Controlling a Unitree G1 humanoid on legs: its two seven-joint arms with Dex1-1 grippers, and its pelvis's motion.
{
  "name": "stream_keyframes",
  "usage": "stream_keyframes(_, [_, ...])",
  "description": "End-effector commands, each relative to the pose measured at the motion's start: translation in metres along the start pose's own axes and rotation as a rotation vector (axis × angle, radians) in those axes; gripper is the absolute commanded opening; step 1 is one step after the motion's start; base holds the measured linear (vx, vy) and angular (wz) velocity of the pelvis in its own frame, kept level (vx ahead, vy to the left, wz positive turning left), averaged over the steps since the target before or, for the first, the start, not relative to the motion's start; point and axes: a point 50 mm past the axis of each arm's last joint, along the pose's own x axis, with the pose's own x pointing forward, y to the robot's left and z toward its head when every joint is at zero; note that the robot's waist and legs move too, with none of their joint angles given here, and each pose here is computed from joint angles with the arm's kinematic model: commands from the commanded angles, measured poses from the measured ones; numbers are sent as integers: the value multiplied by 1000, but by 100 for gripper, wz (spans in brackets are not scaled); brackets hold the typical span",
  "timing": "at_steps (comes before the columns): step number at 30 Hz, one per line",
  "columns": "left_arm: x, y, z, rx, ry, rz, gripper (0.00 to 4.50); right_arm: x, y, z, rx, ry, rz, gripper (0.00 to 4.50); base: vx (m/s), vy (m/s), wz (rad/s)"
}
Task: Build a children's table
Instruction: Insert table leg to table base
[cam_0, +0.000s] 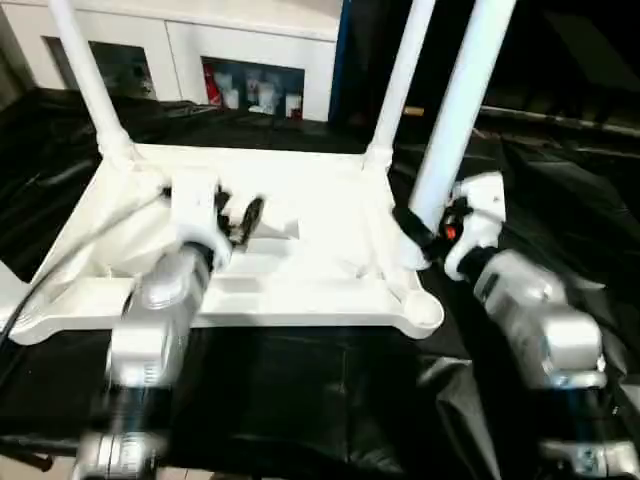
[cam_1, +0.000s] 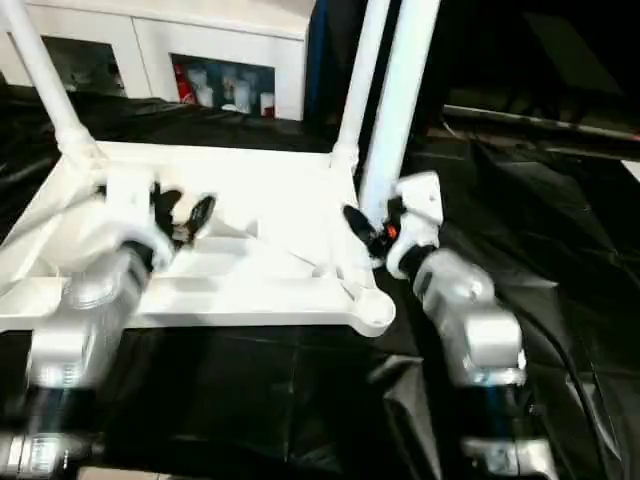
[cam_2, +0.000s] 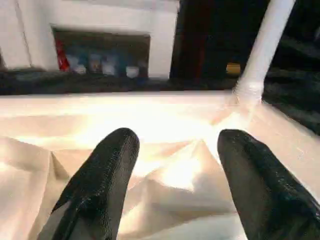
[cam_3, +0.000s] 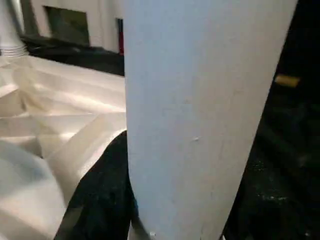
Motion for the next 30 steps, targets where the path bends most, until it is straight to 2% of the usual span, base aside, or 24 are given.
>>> stream_keyframes(1, [-3,-8,3,21,-60,28,304,-5,1,-3,2,-5,-13,191,0,0,0])
stream_keyframes(4, [-13,-15,-12,84,-45,51,304,-8,13,-16,-25,22,0,191,0,0,0])
stream_keyframes(9, [-17,-22,-15,119,-34,54,304,-7,16,-21,28,3,-30,191,0,0,0])
stream_keyframes(18, [-14,-22,-13,142,-56,68,304,-9,13,-21,27,-7,-42,191,3,-15,1])
stream_keyframes(26, [-13,-15,-5,158,-86,95,304,-4,17,-16,18,-35,-2,191,1,-127,3])
stream_keyframes(30, [-15,-10,-9,199,-41,118,304,-6,17,-14,26,-35,17,191,-15,-107,2])
